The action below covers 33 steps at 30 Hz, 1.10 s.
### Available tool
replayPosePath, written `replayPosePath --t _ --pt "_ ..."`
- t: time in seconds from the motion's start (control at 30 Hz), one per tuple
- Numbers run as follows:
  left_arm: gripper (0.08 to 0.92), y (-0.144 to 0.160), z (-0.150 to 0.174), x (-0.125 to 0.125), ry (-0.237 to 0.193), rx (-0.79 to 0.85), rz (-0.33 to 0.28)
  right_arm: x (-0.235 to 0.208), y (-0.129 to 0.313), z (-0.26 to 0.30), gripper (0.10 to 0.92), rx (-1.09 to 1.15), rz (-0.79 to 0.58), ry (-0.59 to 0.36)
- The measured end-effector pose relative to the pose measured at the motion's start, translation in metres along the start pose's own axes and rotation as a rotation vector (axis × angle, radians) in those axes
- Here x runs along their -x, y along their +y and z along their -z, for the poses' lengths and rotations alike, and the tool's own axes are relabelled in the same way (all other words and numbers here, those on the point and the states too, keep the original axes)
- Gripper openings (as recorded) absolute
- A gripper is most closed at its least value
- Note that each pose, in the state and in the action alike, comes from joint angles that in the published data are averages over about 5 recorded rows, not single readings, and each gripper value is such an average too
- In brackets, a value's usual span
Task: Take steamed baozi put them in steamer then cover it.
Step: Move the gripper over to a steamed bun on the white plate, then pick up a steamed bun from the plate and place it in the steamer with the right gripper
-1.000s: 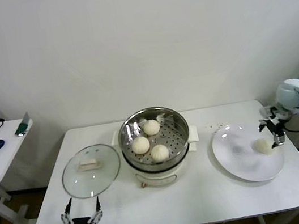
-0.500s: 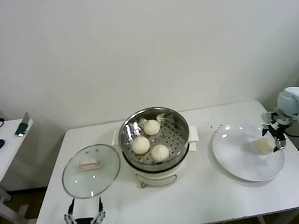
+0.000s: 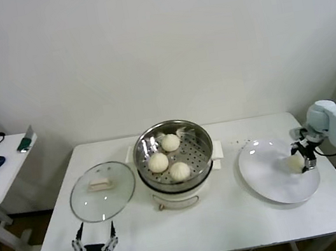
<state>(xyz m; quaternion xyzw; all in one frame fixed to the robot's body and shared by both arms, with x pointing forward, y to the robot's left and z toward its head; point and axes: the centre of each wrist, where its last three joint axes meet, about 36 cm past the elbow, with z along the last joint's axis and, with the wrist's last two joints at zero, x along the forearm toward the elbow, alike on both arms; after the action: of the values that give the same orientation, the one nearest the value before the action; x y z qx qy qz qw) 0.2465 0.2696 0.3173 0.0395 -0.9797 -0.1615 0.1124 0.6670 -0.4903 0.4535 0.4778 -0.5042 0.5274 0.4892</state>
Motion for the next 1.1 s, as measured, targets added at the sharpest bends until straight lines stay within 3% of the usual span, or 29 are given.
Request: replayPosePath --t 0.5,0.77,1.1 --pt "0.823 -0.002 0.002 -0.002 -0.007 -0.002 -0.008 -0.049 -0.032 0.018 0.670 0.010 -0.044 -0.033" --pt "0.823 -0.010 0.006 -0.002 -0.019 -0.007 -0.026 -0.125 -0.074 0.064 0.670 0.012 -0.129 -0.101" --pt "0.823 -0.021 0.017 -0.006 -0.032 -0.025 -0.057 -0.231 -0.114 0.161 0.678 -0.005 -0.213 -0.205"
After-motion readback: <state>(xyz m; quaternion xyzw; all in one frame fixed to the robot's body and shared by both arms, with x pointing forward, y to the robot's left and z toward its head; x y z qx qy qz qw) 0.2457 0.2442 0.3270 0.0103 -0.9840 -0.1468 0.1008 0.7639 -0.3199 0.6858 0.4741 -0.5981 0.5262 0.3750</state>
